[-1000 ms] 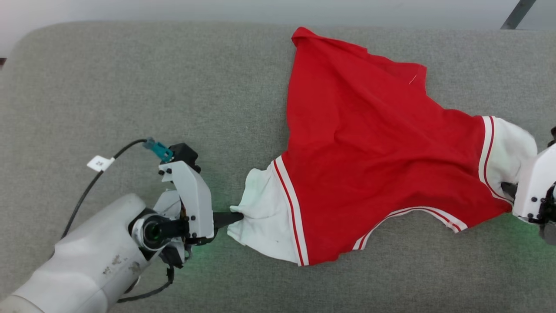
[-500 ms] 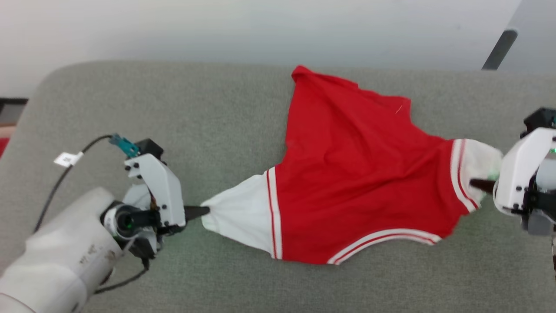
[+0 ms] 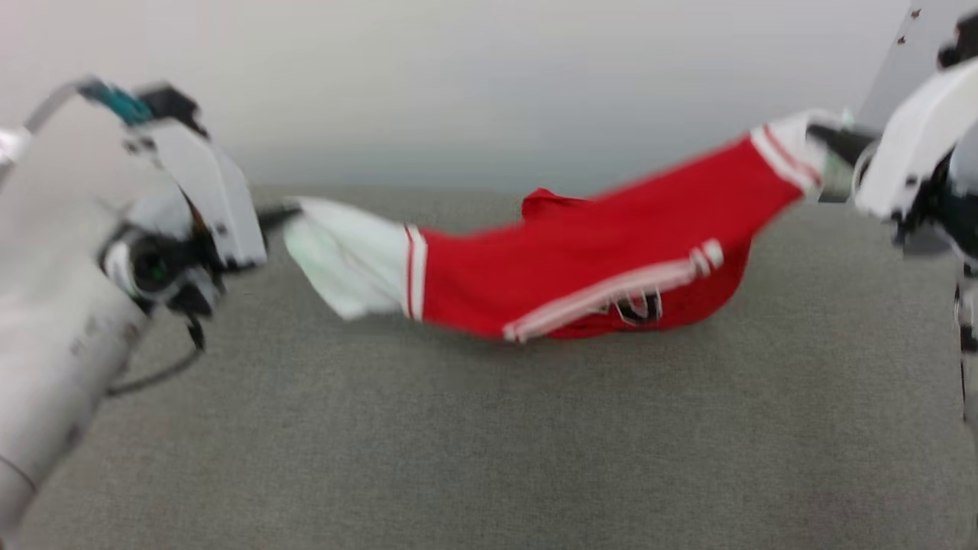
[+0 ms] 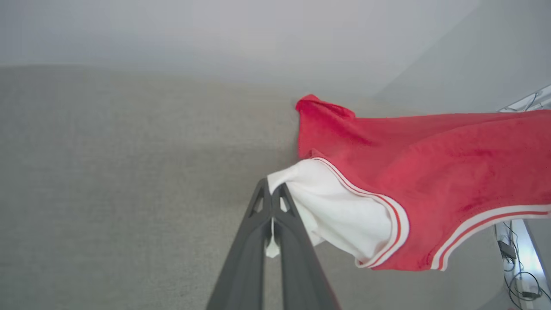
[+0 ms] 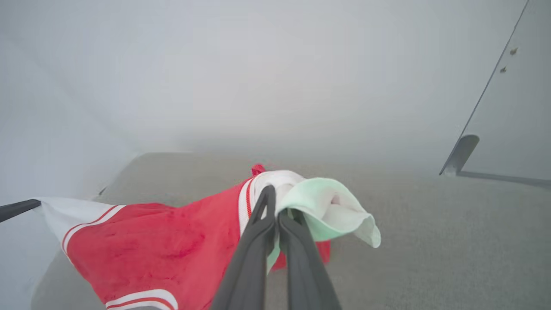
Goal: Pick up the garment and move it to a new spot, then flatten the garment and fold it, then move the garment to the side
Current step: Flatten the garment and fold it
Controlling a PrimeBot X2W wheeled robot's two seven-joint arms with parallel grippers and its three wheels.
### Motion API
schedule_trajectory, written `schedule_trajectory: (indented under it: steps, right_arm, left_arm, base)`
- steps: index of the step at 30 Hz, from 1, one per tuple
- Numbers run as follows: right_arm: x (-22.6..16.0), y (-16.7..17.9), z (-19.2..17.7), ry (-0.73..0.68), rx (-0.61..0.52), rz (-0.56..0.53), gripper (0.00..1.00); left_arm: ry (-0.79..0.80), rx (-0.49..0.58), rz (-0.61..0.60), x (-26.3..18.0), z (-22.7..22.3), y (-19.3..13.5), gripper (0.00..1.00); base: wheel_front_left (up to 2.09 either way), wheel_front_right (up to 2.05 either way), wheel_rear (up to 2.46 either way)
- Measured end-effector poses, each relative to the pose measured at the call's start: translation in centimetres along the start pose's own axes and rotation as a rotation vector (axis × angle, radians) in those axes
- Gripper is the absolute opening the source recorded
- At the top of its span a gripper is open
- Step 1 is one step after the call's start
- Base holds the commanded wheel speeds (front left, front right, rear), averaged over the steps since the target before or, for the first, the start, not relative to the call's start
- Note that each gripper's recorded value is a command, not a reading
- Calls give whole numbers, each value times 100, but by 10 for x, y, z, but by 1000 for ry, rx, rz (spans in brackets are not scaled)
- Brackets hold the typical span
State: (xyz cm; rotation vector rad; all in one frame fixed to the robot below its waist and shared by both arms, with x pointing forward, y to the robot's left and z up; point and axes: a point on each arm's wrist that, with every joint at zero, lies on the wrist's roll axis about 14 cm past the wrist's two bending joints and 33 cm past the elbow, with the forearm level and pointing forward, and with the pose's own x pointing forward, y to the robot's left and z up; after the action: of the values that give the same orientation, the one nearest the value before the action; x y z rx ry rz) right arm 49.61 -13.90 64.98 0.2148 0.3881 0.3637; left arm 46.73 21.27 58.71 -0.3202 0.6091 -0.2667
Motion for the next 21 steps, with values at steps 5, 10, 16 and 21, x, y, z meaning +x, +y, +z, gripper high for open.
schedule_trajectory:
  steps: [5,10,16,21]
  right_arm:
    - [-12,23,69,-232,-64,17,0]
    - [-22,41,120,-428,-143,14,0]
    - [-34,62,167,-630,-213,29,0]
    - [-32,68,180,-676,-225,34,0]
  left_arm:
    - [-218,77,28,-28,72,-9,0]
    - [-386,145,45,-50,127,-22,0]
    - [-633,193,82,-87,193,-33,0]
    - [-763,214,98,-108,224,-38,0]
  base:
    - [0,0,0]
    - [0,0,0]
    - [0,0,0]
    - [0,0,0]
